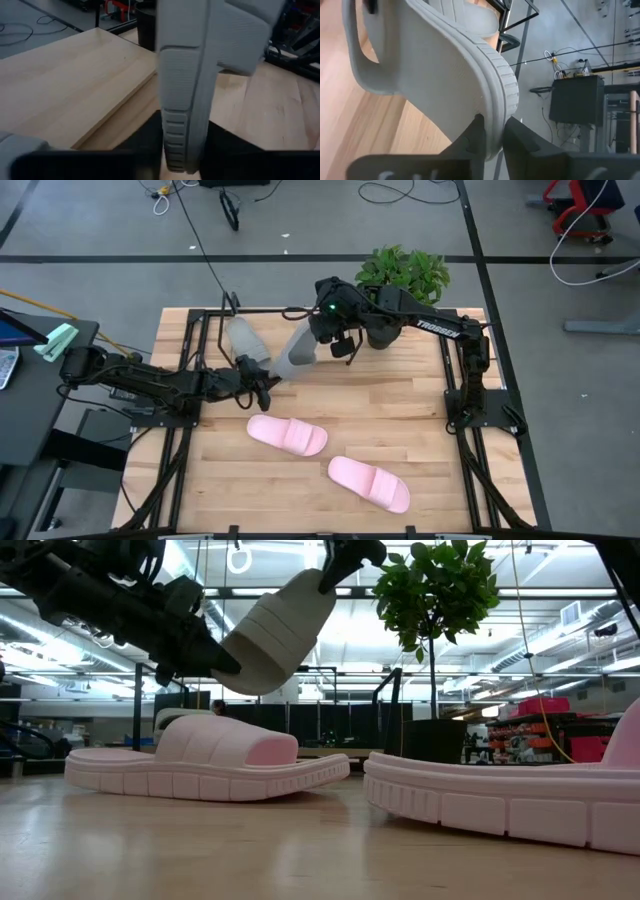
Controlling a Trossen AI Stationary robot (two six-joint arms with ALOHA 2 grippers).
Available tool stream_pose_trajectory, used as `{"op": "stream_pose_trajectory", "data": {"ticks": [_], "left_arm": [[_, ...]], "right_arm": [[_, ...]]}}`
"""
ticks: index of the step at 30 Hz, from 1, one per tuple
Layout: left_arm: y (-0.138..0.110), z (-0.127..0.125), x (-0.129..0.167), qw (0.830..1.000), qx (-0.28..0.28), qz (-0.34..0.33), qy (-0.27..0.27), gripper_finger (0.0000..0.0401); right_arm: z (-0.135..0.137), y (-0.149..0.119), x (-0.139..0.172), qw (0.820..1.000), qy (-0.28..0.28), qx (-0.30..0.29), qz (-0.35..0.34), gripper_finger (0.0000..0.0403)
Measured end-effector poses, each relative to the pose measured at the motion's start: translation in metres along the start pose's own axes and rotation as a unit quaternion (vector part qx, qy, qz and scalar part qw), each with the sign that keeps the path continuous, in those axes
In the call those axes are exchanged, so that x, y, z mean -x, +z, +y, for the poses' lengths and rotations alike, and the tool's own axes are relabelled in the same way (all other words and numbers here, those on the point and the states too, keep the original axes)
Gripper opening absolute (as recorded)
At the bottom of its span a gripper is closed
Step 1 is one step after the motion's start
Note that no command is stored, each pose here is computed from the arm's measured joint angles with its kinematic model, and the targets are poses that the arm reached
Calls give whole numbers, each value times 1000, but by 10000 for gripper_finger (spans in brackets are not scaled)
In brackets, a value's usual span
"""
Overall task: Pick and place slides into the shelf
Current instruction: Put the gray slide on the shelf
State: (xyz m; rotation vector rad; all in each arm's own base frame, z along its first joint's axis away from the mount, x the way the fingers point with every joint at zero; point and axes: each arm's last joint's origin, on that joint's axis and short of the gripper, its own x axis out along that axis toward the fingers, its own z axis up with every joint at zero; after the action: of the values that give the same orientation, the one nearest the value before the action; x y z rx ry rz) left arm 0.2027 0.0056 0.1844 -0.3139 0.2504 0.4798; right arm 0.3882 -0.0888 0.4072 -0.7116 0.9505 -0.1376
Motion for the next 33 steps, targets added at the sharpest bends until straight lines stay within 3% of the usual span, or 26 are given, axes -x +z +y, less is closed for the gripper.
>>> {"op": "stream_pose_trajectory", "data": {"ticks": [3,12,15,18,21,26,33], "left_arm": [[0,0,0,1000,0,1,4,45],[1,0,0,1000,21,-11,8,62],[4,-1,0,999,47,-23,3,78],[8,-2,0,996,72,-42,-2,69],[13,-4,1,994,89,-67,-12,47],[15,-4,4,985,132,-106,-37,45],[-10,23,14,952,257,-157,-56,74]], "right_arm": [[3,0,1,1000,6,25,4,88],[9,7,7,992,-25,120,29,219],[10,11,14,990,-53,127,31,254],[11,18,24,988,-87,126,28,277],[19,24,33,985,-105,133,33,281],[29,26,49,987,-104,120,39,264],[52,23,61,992,-57,96,66,238]]}}
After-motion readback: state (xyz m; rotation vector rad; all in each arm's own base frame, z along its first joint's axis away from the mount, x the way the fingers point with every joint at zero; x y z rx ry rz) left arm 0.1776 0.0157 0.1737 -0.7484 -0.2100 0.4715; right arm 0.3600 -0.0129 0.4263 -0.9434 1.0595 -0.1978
